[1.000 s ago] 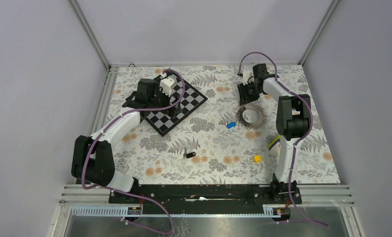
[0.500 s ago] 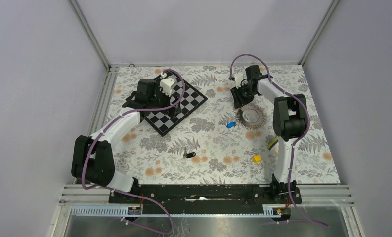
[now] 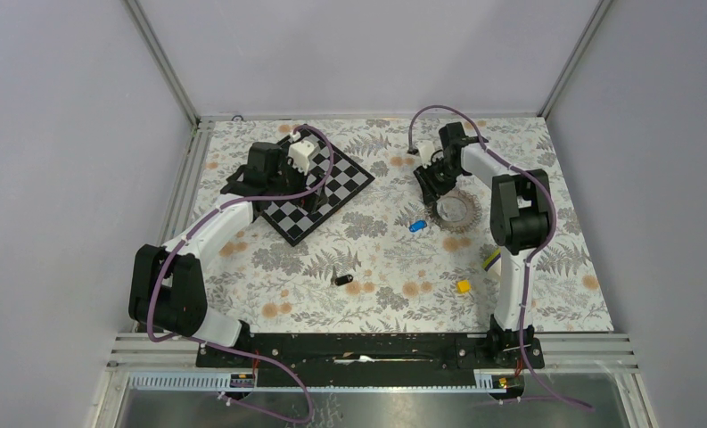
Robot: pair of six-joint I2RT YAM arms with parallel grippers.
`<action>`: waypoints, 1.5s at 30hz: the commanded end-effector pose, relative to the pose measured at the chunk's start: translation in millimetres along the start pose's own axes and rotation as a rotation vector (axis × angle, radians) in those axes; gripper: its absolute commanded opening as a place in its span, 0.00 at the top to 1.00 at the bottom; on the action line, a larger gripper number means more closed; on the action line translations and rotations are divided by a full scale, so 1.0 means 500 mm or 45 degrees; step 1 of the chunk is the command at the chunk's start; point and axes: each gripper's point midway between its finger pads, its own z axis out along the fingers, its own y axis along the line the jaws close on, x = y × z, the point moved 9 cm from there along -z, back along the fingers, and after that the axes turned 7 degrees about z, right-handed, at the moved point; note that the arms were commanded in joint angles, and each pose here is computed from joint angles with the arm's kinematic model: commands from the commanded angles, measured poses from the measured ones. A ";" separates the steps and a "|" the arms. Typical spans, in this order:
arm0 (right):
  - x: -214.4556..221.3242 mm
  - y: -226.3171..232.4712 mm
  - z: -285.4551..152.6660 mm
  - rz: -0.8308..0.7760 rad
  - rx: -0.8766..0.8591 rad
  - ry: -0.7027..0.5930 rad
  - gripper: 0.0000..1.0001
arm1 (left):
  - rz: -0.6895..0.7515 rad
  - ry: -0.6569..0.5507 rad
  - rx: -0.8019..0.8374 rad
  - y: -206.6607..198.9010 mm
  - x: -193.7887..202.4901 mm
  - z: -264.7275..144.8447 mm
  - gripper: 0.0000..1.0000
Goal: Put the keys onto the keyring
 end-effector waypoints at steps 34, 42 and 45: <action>0.029 0.077 -0.028 -0.008 0.013 -0.041 0.51 | 0.035 -0.052 0.032 -0.002 -0.010 0.008 0.01; 0.043 0.096 -0.057 -0.046 0.002 -0.102 0.49 | 0.031 -0.049 0.042 -0.003 -0.008 0.010 0.01; 0.048 0.098 -0.065 -0.065 0.019 -0.118 0.49 | 0.032 -0.049 0.043 -0.004 -0.008 0.011 0.01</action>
